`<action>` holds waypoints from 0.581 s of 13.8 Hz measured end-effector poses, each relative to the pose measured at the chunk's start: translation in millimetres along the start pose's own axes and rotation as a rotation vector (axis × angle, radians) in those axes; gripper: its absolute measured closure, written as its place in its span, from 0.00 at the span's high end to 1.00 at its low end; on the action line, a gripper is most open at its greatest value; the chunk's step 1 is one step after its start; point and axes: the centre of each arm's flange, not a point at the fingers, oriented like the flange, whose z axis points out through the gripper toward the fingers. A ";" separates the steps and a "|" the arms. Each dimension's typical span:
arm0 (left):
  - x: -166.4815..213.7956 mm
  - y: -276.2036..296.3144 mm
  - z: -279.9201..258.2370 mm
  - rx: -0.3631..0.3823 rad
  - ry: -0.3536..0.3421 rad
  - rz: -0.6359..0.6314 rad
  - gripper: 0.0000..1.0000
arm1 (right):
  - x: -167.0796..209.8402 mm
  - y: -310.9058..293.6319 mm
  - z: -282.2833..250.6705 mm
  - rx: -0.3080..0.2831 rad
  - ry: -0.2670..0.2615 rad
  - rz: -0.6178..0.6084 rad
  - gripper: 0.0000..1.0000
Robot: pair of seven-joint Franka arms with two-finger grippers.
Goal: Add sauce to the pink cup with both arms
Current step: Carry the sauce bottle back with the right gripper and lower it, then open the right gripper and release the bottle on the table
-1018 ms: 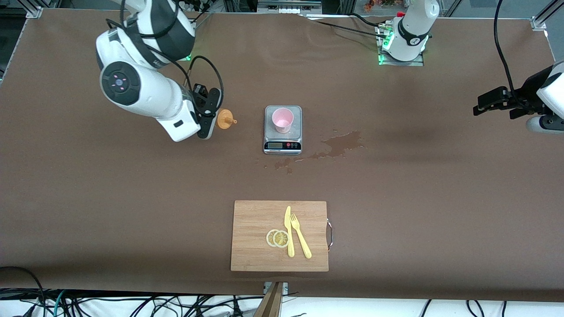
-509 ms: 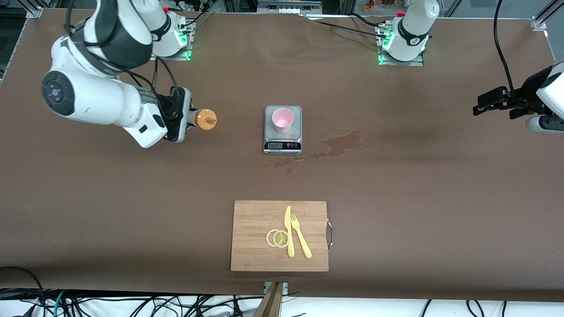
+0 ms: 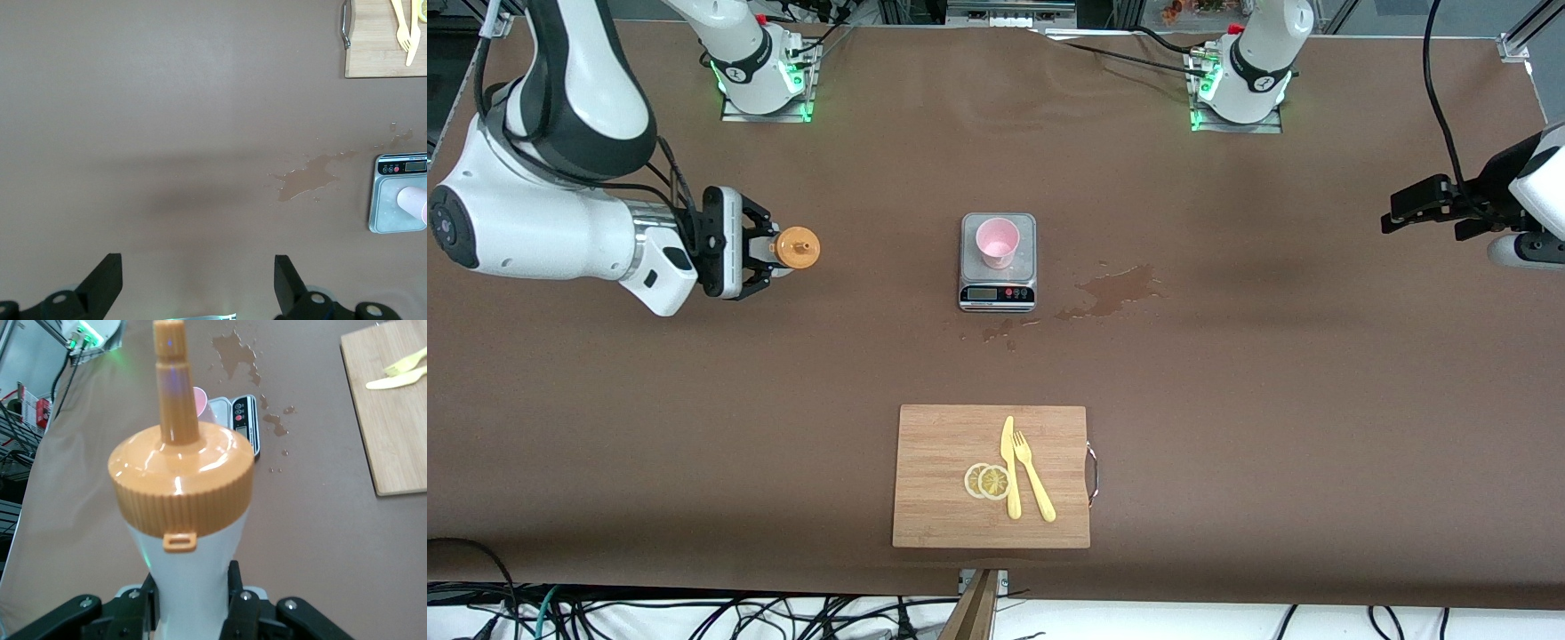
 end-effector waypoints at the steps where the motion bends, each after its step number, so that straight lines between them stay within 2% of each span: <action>1: 0.0 0.0 0.0 0.000 0.000 0.000 1.00 | -10.6 2.0 2.0 0.006 0.023 -0.028 0.40; 5: 0.0 0.0 0.0 0.000 0.000 0.000 1.00 | -66.3 8.5 17.1 0.027 0.140 -0.146 0.41; 8: 0.0 0.0 0.0 0.000 0.000 0.000 1.00 | -104.0 11.0 31.4 0.028 0.188 -0.220 0.41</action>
